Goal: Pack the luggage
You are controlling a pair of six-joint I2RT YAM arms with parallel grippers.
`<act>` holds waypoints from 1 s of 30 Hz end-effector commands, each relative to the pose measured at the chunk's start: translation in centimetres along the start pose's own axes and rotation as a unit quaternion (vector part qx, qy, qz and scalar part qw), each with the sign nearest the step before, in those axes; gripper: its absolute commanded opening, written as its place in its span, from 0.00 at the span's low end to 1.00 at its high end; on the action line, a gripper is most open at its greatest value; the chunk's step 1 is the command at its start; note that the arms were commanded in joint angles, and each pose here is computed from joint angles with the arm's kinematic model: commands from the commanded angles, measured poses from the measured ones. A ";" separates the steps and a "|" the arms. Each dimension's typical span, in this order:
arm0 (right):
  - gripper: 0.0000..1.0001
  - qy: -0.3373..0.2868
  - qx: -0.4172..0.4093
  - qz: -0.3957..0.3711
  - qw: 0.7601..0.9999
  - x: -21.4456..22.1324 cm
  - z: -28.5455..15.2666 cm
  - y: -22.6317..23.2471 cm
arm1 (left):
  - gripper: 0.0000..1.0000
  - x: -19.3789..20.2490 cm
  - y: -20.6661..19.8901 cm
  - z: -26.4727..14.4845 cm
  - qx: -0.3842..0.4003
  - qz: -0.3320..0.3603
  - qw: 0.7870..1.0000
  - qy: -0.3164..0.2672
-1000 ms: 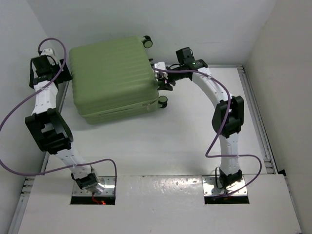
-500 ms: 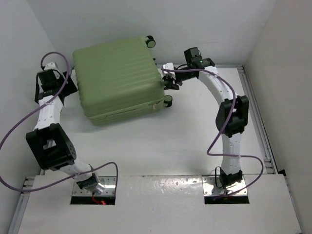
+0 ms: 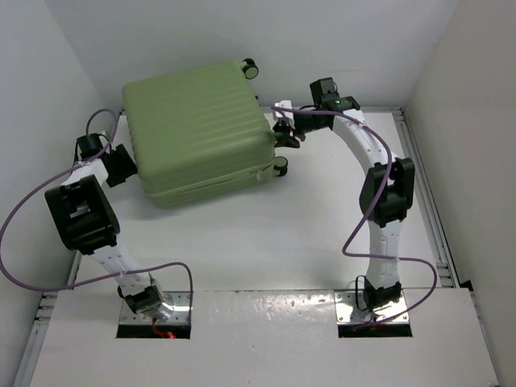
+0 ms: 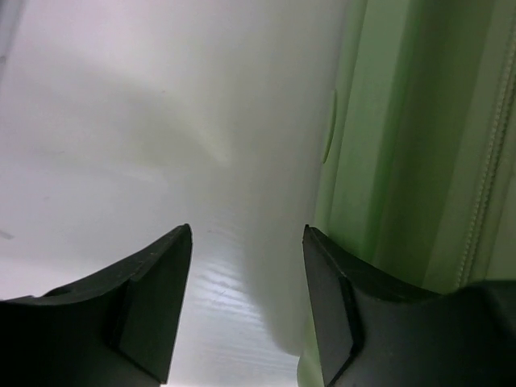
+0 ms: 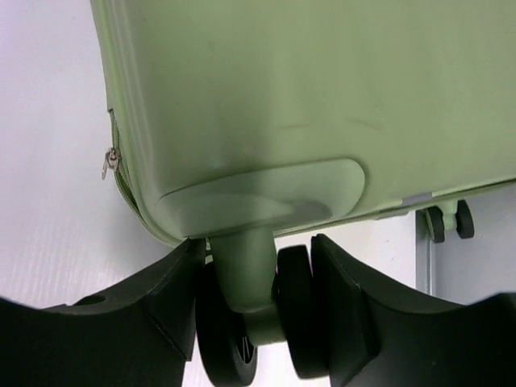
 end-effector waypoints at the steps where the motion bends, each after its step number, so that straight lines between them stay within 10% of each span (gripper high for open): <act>1: 0.55 0.041 0.062 0.079 0.994 2.2 -5.0 -0.2 | 0.62 -2.6 -2.5 -0.1 0.080 -0.006 0.996 -0.044; 20: 0.75 -0.071 0.122 0.125 0.982 -3.4 -8.7 -0.2 | 0.62 -4.0 -4.9 -0.3 0.148 0.004 0.986 -0.072; 30: 0.40 -0.138 0.103 0.375 0.911 -3.6 -7.4 7.6 | 0.44 -1.0 -6.2 3.3 0.090 0.022 0.995 -0.033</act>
Point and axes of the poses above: each gripper's point midway between its finger pads, its own z axis out along the fingers, its own y axis along the line the jaws close on, x = y × z, the point moved 7 cm from there along -z, back along the fingers, and after that the axes turned 3 degrees about z, right-handed, at the moved point
